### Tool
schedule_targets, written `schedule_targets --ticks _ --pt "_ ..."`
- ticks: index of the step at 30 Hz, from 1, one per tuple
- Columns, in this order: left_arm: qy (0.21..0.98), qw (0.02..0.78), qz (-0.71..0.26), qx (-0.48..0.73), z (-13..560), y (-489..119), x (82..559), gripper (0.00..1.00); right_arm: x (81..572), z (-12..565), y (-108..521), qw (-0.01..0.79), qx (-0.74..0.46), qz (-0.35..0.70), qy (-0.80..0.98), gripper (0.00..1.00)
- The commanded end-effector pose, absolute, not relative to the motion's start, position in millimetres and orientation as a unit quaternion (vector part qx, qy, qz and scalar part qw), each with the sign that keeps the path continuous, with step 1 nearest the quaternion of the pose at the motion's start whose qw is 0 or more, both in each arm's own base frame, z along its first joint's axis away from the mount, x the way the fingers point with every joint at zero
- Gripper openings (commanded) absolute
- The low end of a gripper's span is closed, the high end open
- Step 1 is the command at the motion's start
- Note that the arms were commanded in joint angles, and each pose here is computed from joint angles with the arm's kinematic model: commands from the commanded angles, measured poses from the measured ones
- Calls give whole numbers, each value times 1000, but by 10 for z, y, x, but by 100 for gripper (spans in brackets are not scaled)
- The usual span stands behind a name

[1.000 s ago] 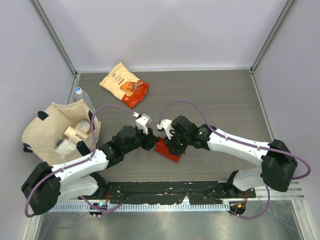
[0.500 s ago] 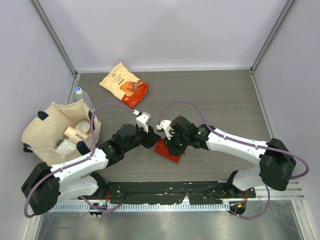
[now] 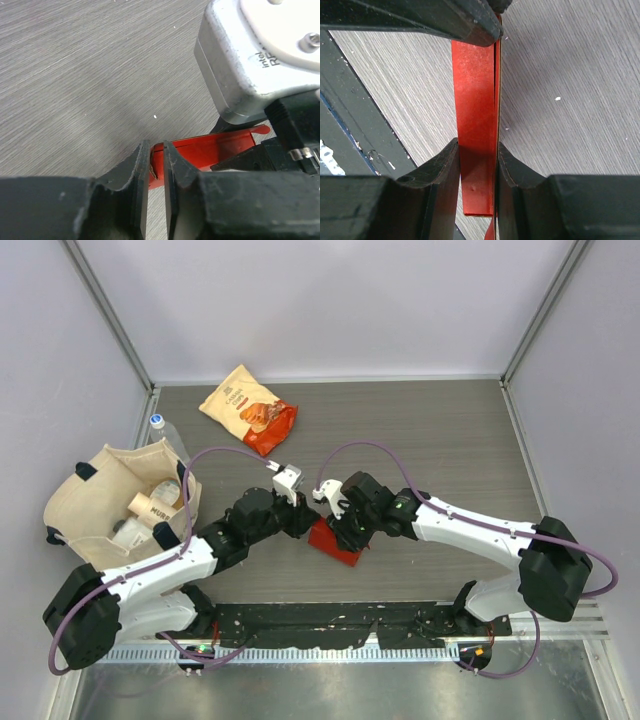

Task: Fold the paper box

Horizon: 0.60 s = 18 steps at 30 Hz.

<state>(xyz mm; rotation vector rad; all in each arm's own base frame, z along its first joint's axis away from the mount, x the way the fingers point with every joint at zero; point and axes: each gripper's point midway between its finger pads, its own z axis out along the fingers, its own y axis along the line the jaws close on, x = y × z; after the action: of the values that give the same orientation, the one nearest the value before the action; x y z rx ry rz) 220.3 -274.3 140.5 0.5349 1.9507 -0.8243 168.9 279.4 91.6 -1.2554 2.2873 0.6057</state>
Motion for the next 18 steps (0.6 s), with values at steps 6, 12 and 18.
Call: schedule_targets --ticks 6,12,18 --pt "780 479 -338 218 1548 -2807 2273 9 1764 1103 2950 262 -446 249 819 22" --pt "792 492 -311 188 1485 -2728 2307 0 1921 1051 2946 276 -429 217 832 20" --pt "793 507 -285 181 1366 -2686 2266 0 2097 1031 2962 297 -416 189 838 21"
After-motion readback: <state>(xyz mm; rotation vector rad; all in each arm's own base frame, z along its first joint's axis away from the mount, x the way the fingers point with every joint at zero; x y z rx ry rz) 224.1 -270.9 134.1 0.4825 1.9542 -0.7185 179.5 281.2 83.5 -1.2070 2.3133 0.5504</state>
